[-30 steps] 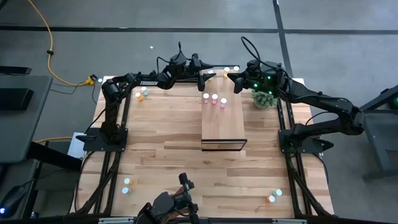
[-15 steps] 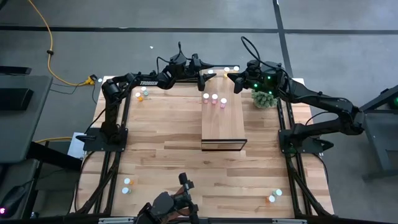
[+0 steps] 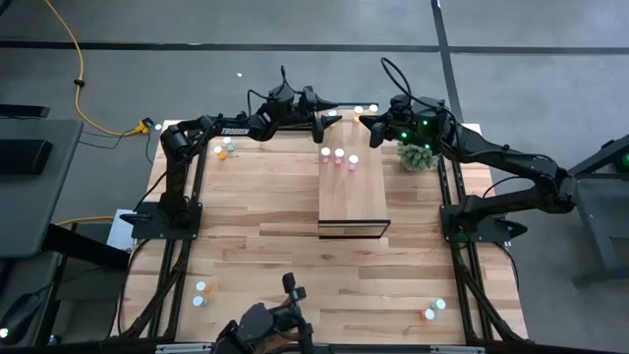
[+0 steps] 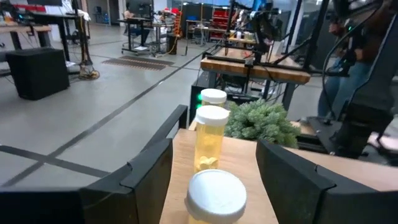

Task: Pick and place medicine bottles onto shelf by color
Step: Put the top blue pill bottle on the shelf

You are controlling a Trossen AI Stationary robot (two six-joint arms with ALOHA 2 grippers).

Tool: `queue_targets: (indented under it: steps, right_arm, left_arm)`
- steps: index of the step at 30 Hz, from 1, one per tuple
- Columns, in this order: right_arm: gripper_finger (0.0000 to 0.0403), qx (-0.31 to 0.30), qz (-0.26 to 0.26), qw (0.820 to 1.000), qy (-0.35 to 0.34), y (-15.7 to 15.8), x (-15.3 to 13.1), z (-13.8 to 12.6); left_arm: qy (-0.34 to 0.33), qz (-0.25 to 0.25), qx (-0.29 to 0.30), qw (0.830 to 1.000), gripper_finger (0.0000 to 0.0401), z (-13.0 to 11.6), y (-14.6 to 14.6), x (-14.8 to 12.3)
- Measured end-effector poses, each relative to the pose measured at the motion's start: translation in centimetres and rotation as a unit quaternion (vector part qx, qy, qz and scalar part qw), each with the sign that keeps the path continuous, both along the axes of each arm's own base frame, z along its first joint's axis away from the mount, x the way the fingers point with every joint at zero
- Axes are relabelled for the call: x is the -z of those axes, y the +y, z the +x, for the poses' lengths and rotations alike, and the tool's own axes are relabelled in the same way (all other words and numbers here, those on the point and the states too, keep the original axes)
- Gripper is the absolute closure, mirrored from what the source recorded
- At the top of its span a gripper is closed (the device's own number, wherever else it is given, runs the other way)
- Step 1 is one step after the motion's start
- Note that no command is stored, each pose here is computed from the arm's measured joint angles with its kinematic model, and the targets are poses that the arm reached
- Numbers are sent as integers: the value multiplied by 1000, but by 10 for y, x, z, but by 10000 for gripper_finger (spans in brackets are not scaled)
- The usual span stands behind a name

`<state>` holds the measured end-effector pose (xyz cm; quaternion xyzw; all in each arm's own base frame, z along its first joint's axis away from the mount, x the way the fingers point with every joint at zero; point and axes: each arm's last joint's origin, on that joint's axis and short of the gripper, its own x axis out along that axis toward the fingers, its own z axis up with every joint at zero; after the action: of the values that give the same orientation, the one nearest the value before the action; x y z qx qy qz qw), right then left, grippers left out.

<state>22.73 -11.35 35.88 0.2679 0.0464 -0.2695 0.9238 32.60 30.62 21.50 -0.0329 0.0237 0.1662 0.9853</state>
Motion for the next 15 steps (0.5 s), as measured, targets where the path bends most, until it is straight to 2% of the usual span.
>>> queue_targets:
  steps: [6,15]
  right_arm:
    - [403,0,0,1000,0,0,0,0]
    - [403,0,0,1000,0,0,0,0]
  left_arm:
    - [-13,-13,19,1000,178,-2,-2,-8]
    - [-43,12,18,999,178,-12,-10,-46]
